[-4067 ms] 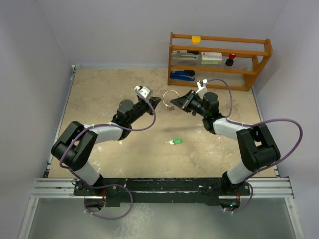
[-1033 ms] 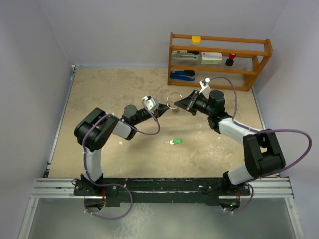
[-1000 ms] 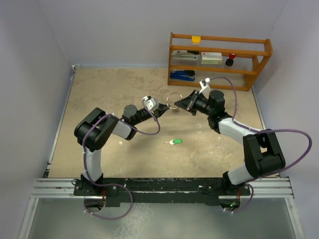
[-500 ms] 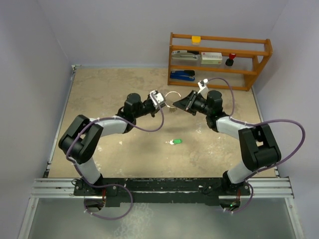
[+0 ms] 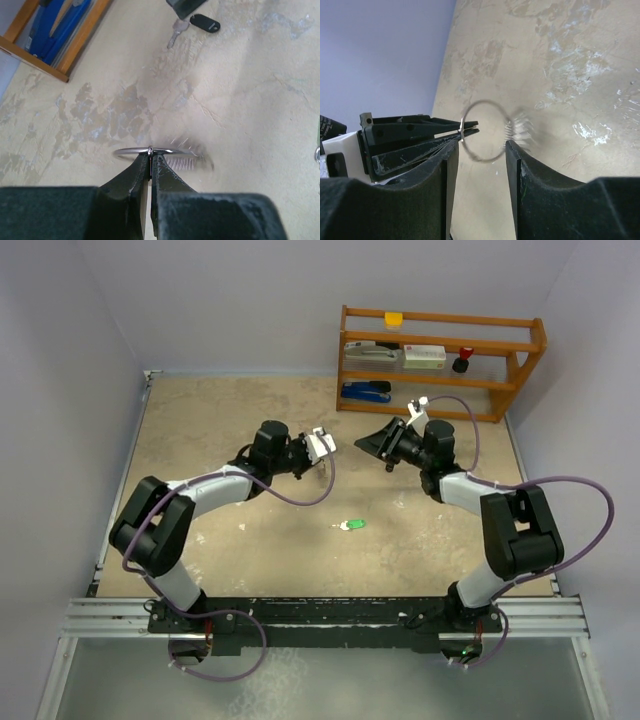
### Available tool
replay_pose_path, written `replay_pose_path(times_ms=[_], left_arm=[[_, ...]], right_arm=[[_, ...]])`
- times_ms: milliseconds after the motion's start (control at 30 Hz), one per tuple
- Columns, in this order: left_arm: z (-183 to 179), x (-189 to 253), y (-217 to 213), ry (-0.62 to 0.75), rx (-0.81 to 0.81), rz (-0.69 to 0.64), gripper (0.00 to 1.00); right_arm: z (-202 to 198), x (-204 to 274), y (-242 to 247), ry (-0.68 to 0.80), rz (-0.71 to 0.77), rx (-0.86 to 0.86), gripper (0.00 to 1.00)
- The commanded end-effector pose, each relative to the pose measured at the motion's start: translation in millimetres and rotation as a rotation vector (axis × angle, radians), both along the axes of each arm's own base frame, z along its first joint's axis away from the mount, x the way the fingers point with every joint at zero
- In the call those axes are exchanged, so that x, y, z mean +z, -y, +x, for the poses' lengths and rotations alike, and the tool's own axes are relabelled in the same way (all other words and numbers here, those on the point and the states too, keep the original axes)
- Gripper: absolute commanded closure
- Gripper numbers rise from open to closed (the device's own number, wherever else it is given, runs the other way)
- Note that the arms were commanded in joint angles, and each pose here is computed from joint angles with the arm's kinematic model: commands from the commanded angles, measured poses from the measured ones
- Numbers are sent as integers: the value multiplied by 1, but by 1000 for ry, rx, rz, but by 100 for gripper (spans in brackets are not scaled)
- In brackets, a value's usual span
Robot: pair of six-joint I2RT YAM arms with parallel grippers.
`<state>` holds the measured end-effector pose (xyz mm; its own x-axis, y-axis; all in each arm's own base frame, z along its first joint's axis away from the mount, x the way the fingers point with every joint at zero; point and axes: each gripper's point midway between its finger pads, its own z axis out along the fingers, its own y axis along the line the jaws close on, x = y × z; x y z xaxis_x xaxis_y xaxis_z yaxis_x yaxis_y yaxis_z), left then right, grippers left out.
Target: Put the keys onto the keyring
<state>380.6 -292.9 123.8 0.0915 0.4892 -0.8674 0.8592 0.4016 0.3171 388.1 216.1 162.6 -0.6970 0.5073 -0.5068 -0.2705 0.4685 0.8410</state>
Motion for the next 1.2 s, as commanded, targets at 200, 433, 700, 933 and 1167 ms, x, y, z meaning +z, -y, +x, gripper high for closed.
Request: replay_pose_path(times_ms=[200, 433, 700, 933, 1167], left_arm=[[4, 54, 4, 146, -46, -9, 100], [6, 66, 11, 179, -59, -37, 100], [12, 84, 21, 159, -57, -81, 100], [10, 92, 29, 120, -69, -105, 100], [4, 95, 36, 99, -94, -101, 100]], right_arm=[[12, 49, 1, 178, -63, 15, 54], [6, 47, -18, 168, -12, 119, 54], [-17, 19, -41, 188, -133, 259, 54], [-27, 35, -54, 299, -156, 328, 54], [-29, 42, -60, 346, -189, 346, 54]])
